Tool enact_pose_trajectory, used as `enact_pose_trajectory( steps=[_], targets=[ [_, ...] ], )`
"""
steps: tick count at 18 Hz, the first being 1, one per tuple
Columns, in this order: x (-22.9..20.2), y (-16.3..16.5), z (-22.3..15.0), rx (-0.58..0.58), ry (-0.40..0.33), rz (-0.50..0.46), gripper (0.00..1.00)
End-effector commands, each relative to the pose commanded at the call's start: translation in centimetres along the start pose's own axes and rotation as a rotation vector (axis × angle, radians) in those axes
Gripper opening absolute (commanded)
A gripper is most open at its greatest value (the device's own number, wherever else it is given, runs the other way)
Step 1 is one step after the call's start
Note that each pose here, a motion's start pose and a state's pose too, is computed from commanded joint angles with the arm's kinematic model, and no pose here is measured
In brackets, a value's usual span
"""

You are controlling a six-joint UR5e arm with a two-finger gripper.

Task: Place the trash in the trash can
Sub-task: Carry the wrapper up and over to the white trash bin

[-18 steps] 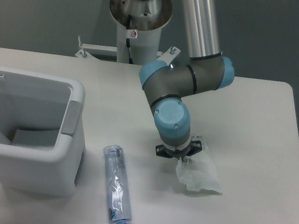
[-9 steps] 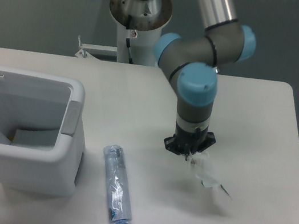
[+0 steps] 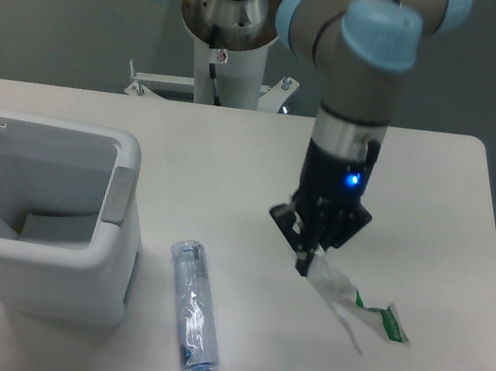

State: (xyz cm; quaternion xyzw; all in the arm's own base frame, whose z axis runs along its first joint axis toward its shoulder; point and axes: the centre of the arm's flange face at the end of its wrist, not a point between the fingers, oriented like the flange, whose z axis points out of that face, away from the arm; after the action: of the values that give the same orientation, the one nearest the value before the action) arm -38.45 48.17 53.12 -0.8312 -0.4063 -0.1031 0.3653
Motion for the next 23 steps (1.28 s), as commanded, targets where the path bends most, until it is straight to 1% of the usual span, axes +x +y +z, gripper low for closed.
enact_pose_trajectory(
  steps=[1,3,5,9,11,14,15,17,18,22,23],
  targets=[
    [1.0,0.2,-1.0,0.01,0.029,-0.005,0.0],
    [3.9,1.0,-2.6,0.016,0.111,0.004,0.0],
    [7.7,2.6,-3.8,0.006,0.187,0.036,0.0],
    [12.3,5.4,-5.2,-0.008,0.232,0.093,0.01],
    [14.5,7.1,-5.0,-0.028,0.259,0.134,0.01],
    [16.0,8.5,-4.3,-0.048,0.278,0.193,0.01],
    [16.2,9.2,-3.5,-0.057,0.285,0.239,0.01],
    [16.6,10.4,-2.3,-0.072,0.3,0.369,0.01],
    [17.1,11.4,-1.4,-0.084,0.316,0.473,0.01],
    [17.0,12.6,-1.0,-0.069,0.325,0.717,0.0],
    [17.2,12.7,-1.1,-0.061,0.328,0.753,0.0]
  ],
)
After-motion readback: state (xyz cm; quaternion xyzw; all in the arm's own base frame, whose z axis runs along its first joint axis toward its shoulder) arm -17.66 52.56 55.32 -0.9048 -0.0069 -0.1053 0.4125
